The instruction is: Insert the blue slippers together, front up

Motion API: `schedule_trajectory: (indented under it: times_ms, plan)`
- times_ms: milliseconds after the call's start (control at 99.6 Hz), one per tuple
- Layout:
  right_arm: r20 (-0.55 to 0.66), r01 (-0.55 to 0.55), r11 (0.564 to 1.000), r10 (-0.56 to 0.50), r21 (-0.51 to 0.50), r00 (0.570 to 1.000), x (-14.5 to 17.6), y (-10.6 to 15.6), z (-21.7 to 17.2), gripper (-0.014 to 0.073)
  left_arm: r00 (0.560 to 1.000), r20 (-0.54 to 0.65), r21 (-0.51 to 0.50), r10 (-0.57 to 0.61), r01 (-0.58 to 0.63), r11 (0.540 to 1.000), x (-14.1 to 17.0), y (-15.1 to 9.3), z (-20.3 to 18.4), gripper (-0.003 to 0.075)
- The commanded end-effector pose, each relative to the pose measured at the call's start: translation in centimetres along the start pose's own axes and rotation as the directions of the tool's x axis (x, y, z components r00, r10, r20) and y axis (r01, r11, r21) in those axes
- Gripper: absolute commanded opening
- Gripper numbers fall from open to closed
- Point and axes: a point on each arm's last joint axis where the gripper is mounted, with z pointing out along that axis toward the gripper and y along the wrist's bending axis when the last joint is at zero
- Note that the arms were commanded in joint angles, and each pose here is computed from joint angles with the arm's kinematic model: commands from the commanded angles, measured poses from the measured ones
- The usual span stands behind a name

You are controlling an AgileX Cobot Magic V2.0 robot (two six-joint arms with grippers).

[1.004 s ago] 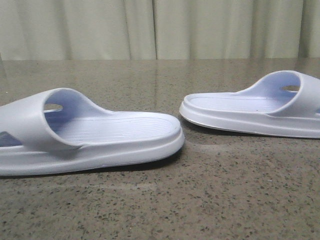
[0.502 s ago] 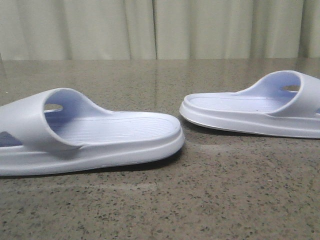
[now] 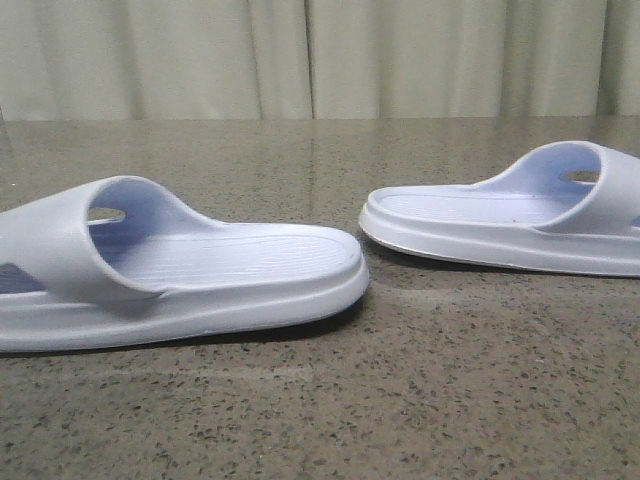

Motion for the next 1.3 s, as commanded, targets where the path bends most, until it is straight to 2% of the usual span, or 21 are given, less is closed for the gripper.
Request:
schedule_trajectory:
  times_ms: [0,241,592,874,1074,1285]
  plan:
    - [0.092,-0.006,1.000,0.007,-0.006,0.996,-1.6,0.3,0.0,0.0354,1.000,0.003,0.029,-0.009,0.009,1.000,-0.2,-0.7,-0.1,0.0356]
    - [0.092,-0.006,1.000,0.007,-0.006,0.996,-1.6,0.3,0.0,0.0354,1.000,0.007,0.027,-0.006,0.006,1.000,-0.2,-0.7,-0.1,0.0172]
    - [0.092,-0.006,1.000,0.007,-0.006,0.996,-1.6,0.3,0.0,0.0351,0.998,0.059,0.004,0.033,-0.033,0.999,-0.7,-0.5,-0.1,0.0015]
    - [0.092,-0.006,1.000,0.007,-0.006,0.996,-1.6,0.3,0.0,0.0351,0.996,0.085,0.032,0.008,-0.011,0.999,-1.0,-0.9,-0.3,0.0016]
    - [0.093,-0.006,1.000,0.007,-0.006,0.996,-1.7,0.3,0.0,0.0351,0.997,0.082,0.152,0.005,-0.018,0.988,-0.4,-2.1,-1.4,0.0016]
    - [0.093,-0.006,1.000,0.007,-0.006,0.996,-1.7,0.3,0.0,0.0351,0.993,0.117,0.231,0.022,-0.049,0.972,0.3,-2.8,-3.2,0.0016]
